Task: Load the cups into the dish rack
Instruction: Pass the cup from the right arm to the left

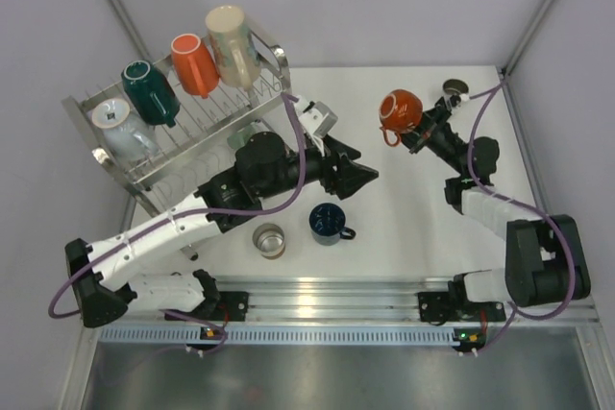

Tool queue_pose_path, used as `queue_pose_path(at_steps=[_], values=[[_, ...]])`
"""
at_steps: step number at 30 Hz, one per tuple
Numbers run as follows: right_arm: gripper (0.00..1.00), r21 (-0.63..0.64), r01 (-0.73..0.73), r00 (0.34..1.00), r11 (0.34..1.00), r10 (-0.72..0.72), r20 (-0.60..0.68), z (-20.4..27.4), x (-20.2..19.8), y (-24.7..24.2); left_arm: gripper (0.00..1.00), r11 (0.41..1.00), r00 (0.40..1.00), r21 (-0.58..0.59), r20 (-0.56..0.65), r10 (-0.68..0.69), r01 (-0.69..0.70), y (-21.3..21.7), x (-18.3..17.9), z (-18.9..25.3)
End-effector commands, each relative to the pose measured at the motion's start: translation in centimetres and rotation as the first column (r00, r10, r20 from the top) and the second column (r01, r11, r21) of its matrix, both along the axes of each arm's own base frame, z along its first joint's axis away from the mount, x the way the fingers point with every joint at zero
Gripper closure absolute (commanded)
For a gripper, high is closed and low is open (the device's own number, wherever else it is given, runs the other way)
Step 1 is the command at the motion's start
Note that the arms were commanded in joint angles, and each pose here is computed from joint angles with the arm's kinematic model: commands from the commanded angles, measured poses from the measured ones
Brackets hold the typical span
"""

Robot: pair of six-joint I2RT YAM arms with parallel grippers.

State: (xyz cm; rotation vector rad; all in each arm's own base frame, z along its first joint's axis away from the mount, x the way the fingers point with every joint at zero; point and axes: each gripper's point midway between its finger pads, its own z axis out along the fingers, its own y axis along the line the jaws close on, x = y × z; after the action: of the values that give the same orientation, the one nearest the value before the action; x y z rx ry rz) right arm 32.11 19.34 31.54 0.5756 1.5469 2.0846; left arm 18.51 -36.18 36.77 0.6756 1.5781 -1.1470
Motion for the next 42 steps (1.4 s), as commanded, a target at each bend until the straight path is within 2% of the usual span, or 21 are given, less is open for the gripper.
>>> queue_pose_path(at_steps=[1,9,20,31,34,38,42], values=[[1.00,0.125,-0.067,0.840,0.990,-0.012,0.543,10.2,-9.2,-1.2,0.30,0.992,0.998,-0.121,0.064,-0.015,0.023,-0.7,0.0,4.1],[1.00,0.127,-0.054,0.826,0.990,-0.027,0.562,10.5,-11.4,-1.5,0.30,0.976,0.994,-0.203,0.092,-0.058,0.075,-2.3,0.0,5.5],[1.00,0.095,-0.028,0.811,0.995,-0.032,0.585,10.8,-13.1,-1.2,0.33,0.958,0.987,-0.236,0.030,-0.158,0.161,-5.8,0.1,4.5],[1.00,0.048,0.010,0.827,0.999,-0.035,0.562,9.2,-12.9,-0.5,0.44,0.929,0.979,-0.310,0.034,-0.203,0.204,-6.4,-0.4,5.2],[1.00,0.047,0.013,0.833,0.999,-0.037,0.552,8.9,-12.7,-0.5,0.54,0.922,0.974,-0.319,0.027,-0.224,0.221,-6.4,-0.7,4.9],[1.00,0.042,0.021,0.837,0.999,-0.041,0.545,8.7,-12.4,-0.4,0.73,0.921,0.972,-0.318,0.014,-0.233,0.225,-6.6,-0.9,4.6],[1.00,0.032,0.031,0.847,0.999,-0.043,0.529,8.1,-12.1,-0.3,1.00,0.919,0.973,-0.329,0.004,-0.230,0.218,-6.4,-0.8,4.7]])
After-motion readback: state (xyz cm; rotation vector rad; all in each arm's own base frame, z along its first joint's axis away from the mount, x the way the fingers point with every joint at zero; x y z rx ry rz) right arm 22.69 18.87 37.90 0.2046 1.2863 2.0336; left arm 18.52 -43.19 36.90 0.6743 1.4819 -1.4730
